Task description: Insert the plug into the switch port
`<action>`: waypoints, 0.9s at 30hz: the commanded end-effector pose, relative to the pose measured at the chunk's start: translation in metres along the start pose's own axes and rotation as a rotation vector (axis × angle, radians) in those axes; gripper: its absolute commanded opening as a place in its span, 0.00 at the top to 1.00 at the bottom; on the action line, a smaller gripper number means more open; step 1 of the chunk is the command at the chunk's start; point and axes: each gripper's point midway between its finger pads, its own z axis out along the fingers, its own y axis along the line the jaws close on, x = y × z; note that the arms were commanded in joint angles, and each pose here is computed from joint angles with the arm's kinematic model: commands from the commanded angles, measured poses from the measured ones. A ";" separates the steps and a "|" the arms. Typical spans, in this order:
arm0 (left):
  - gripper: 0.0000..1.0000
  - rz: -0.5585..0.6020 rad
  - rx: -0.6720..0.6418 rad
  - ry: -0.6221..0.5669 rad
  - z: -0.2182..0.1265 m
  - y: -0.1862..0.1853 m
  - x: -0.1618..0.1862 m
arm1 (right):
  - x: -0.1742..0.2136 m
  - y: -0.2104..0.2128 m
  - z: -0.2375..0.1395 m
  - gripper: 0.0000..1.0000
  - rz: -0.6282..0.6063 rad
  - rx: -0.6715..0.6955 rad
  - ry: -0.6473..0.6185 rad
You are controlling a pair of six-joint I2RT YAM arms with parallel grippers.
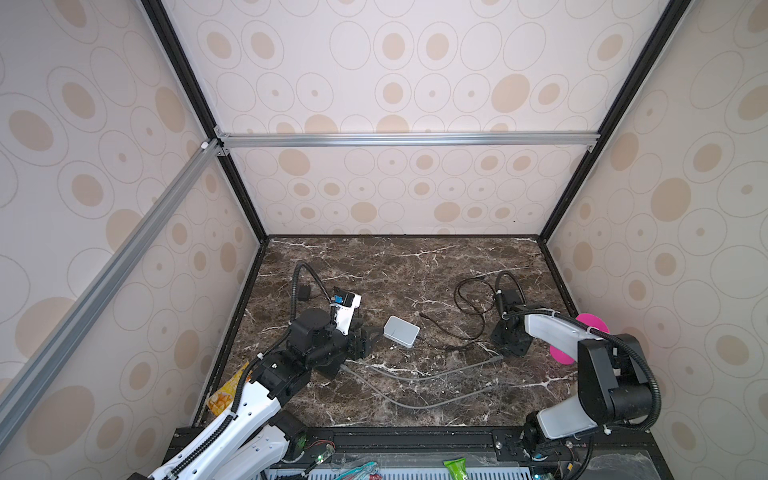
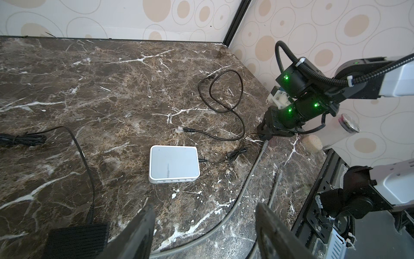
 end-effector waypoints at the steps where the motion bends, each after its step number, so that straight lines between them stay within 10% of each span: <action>1: 0.30 0.027 0.002 -0.027 -0.004 -0.001 -0.006 | -0.011 -0.004 -0.018 0.60 0.035 -0.001 -0.069; 15: 0.30 0.010 0.006 -0.015 0.001 0.000 -0.002 | -0.015 0.121 -0.139 0.66 -0.256 -0.302 -0.362; 27: 0.28 0.015 -0.002 -0.036 -0.003 0.000 -0.006 | -0.018 0.330 -0.132 0.66 -0.479 -0.595 -0.292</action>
